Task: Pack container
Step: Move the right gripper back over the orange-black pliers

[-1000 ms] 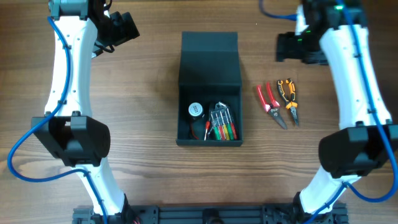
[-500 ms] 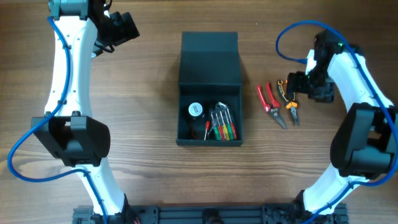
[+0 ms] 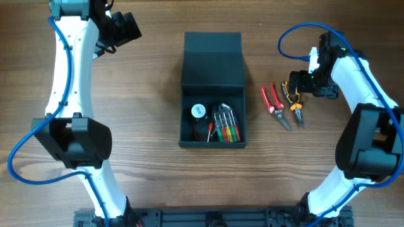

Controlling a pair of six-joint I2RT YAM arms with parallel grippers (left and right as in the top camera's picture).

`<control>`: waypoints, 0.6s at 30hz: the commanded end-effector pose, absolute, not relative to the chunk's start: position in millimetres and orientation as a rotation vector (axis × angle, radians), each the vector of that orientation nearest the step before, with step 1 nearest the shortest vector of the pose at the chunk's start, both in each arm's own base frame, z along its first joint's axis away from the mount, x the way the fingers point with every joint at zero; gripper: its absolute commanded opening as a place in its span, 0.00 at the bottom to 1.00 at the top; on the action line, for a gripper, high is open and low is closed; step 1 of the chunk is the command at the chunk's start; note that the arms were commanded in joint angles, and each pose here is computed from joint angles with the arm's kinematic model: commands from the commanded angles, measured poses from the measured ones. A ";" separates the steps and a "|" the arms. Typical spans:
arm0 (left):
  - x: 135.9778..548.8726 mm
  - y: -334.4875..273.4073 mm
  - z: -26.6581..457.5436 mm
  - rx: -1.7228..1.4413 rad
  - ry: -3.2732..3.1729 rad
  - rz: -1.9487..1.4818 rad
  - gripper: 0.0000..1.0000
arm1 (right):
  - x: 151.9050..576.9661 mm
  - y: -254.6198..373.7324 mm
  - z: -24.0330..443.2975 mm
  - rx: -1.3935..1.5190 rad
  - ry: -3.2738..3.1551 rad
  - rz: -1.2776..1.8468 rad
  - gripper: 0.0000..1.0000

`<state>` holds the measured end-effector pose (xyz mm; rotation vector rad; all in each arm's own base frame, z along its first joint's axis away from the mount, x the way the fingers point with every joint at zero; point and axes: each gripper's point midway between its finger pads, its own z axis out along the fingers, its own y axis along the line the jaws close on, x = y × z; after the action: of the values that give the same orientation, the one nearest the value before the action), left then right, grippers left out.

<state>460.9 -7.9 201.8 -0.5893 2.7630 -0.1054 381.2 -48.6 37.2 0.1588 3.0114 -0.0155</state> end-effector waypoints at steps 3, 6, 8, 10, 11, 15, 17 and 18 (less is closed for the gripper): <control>461.1 -9.4 210.3 -0.591 2.742 -0.125 1.00 | 388.3 -54.3 38.4 0.083 2.976 -0.030 1.00; 461.1 -9.3 210.3 -0.591 2.742 -0.125 1.00 | 388.0 -56.9 32.6 0.084 2.986 -0.025 0.99; 461.1 -9.3 210.3 -0.591 2.742 -0.125 1.00 | 384.4 -55.6 19.0 0.087 3.024 -0.012 0.99; 461.1 -9.3 210.3 -0.591 2.742 -0.125 1.00 | 379.3 -51.1 3.1 0.098 3.070 0.030 0.99; 461.1 -9.3 210.3 -0.591 2.742 -0.125 1.00 | 378.2 -50.9 -0.6 0.104 3.079 0.032 0.99; 461.1 -9.3 210.3 -0.591 2.742 -0.125 1.00 | 379.1 -49.9 -8.8 0.108 3.087 0.046 0.99; 461.1 -9.3 210.3 -0.591 2.742 -0.125 1.00 | 379.2 -49.9 -8.9 0.108 3.087 0.046 1.00; 461.1 -9.3 210.3 -0.591 2.742 -0.125 1.00 | 379.8 -50.0 -8.9 0.115 3.084 0.046 0.99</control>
<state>460.8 -7.9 201.7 -0.5893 2.7634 -0.1058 383.4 -52.3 -1.1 0.1026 3.0672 0.0168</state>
